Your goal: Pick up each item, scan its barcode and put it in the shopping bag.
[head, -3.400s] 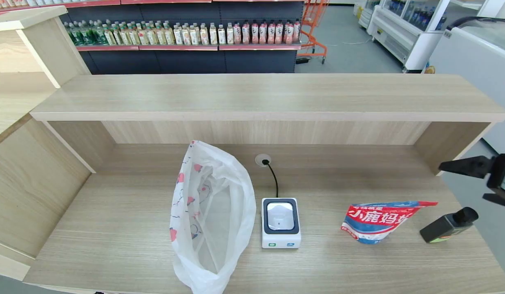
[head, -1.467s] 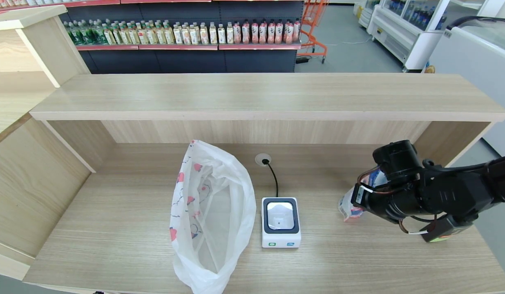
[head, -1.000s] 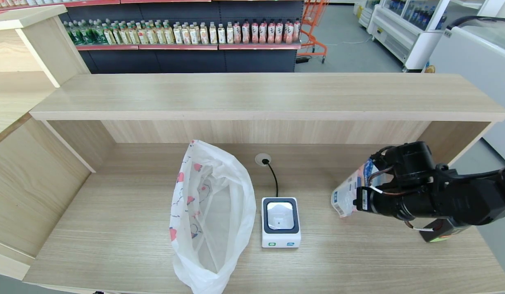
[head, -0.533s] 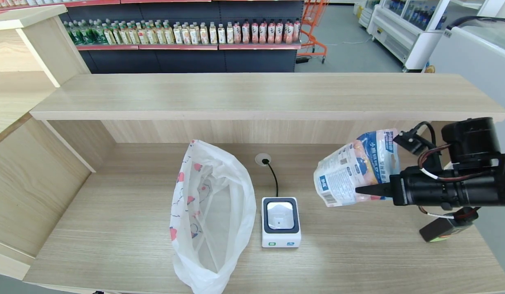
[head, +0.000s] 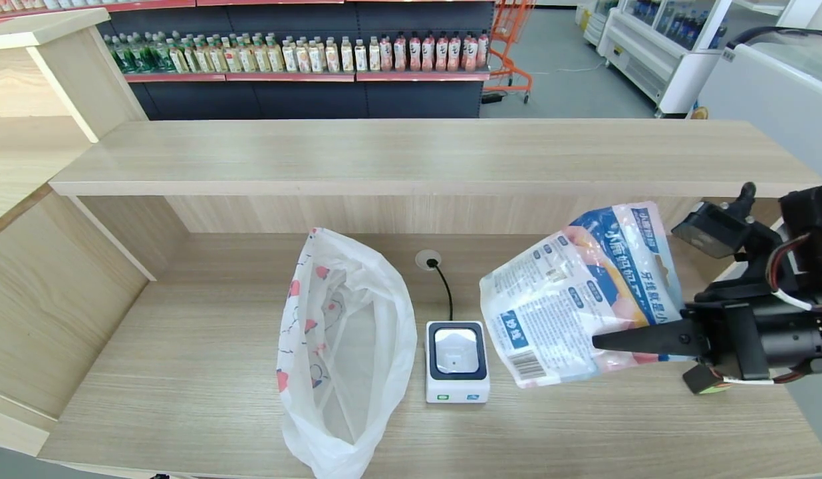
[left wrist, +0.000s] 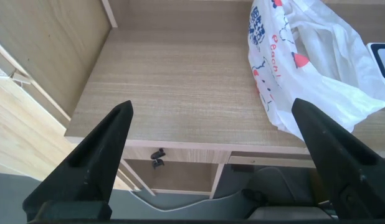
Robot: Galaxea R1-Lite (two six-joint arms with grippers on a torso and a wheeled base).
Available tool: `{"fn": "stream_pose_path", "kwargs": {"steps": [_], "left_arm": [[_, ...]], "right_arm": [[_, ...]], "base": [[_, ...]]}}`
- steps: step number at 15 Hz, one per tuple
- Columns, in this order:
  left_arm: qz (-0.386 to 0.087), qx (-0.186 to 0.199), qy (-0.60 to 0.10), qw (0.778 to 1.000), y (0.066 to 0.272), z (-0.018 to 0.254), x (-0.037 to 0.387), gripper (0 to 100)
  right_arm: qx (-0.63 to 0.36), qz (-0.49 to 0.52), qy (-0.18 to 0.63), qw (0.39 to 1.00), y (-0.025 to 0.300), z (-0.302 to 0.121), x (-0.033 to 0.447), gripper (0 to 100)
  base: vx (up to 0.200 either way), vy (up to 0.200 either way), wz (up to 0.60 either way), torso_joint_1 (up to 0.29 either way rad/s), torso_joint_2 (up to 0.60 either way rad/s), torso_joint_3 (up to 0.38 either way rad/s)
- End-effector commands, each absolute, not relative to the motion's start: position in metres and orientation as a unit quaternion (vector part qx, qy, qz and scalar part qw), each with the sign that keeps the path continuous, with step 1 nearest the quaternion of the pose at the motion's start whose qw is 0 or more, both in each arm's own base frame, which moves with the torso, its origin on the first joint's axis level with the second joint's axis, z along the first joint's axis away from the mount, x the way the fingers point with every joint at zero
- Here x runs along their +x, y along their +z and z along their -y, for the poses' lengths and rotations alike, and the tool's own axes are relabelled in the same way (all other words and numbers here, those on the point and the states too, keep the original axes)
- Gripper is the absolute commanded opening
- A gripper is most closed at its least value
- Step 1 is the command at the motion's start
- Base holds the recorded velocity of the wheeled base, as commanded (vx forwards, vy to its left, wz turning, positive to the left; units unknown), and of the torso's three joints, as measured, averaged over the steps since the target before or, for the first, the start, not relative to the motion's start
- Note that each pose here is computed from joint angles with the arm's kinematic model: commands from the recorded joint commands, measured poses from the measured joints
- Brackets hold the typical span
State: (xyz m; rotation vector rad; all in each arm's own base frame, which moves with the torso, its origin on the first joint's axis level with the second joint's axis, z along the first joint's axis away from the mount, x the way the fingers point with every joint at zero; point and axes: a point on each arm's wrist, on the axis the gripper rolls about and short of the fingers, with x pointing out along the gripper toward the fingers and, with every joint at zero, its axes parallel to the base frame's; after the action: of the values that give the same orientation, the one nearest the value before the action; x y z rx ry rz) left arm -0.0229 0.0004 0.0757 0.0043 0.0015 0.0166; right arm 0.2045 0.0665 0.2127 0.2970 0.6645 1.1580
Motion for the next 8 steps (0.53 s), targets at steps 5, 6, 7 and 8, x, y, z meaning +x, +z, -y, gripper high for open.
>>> {"fn": "stream_pose_path", "kwargs": {"steps": [5,6,7,8], "left_arm": [[-0.001,0.002,0.008,1.000,0.076,0.000,-0.023,100],[-0.001,0.002,0.008,1.000,0.076,0.000,-0.023,100],[-0.001,0.002,0.008,1.000,0.076,0.000,-0.023,100],[-0.001,0.002,0.008,1.000,0.076,0.000,-0.023,100]], "right_arm": [[0.134,-0.314,0.602,0.722,0.221,-0.080,0.169,0],[0.134,-0.319,0.604,0.718,0.217,-0.081,0.166,0],[0.133,-0.323,0.606,0.714,0.215,-0.081,0.163,0],[0.133,-0.327,0.607,0.712,0.212,-0.082,0.162,0]], "base": [[0.000,0.000,0.00,0.000,0.00,0.000],[0.000,0.000,0.00,0.000,0.00,0.000],[0.000,0.000,0.00,0.000,0.00,0.000],[0.000,0.000,0.00,0.000,0.00,0.000]]}}
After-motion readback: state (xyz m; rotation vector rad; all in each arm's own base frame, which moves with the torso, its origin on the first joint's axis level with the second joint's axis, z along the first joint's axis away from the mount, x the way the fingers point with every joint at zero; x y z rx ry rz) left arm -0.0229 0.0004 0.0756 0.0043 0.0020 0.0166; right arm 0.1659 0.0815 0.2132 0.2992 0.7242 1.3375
